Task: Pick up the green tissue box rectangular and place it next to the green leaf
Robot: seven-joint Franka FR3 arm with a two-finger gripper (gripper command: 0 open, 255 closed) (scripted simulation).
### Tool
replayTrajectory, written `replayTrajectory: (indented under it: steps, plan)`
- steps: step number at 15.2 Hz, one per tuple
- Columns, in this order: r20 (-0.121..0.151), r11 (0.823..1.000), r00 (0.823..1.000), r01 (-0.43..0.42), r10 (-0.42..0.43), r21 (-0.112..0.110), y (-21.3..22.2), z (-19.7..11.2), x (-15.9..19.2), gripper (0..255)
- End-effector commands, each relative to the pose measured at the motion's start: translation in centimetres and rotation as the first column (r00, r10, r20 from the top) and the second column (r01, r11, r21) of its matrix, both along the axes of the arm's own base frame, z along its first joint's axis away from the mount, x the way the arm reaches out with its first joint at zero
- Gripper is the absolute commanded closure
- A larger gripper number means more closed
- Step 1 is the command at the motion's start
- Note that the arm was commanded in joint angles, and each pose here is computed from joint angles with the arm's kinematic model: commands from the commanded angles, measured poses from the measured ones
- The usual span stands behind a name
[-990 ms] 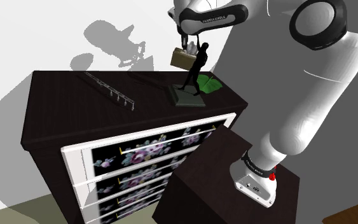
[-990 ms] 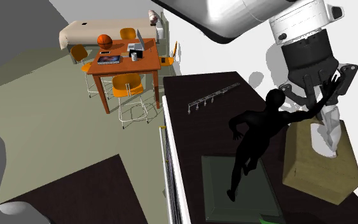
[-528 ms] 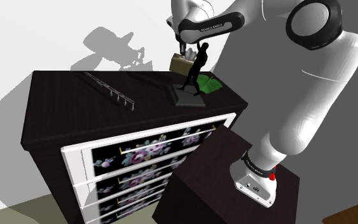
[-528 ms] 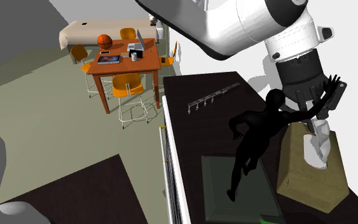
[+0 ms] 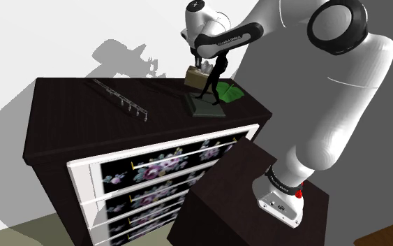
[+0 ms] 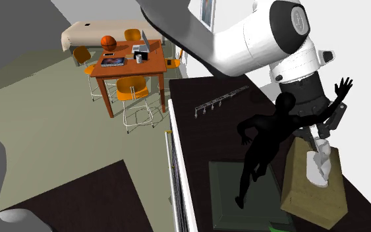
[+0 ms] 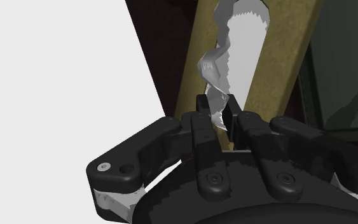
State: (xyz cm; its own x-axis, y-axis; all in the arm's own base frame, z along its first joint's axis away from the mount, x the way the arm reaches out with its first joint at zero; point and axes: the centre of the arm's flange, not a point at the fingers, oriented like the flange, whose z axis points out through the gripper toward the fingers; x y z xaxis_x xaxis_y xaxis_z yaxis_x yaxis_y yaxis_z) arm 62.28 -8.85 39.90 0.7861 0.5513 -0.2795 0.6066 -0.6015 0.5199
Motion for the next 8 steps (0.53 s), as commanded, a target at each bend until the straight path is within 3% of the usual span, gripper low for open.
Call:
replayTrajectory:
  steps: [1,8]
  plan:
    - [0.000,1.000,1.000,0.000,0.000,0.000,0.0,-1.0,0.0,255]
    - [0.000,1.000,1.000,0.000,0.000,0.000,0.0,-3.8,0.0,255]
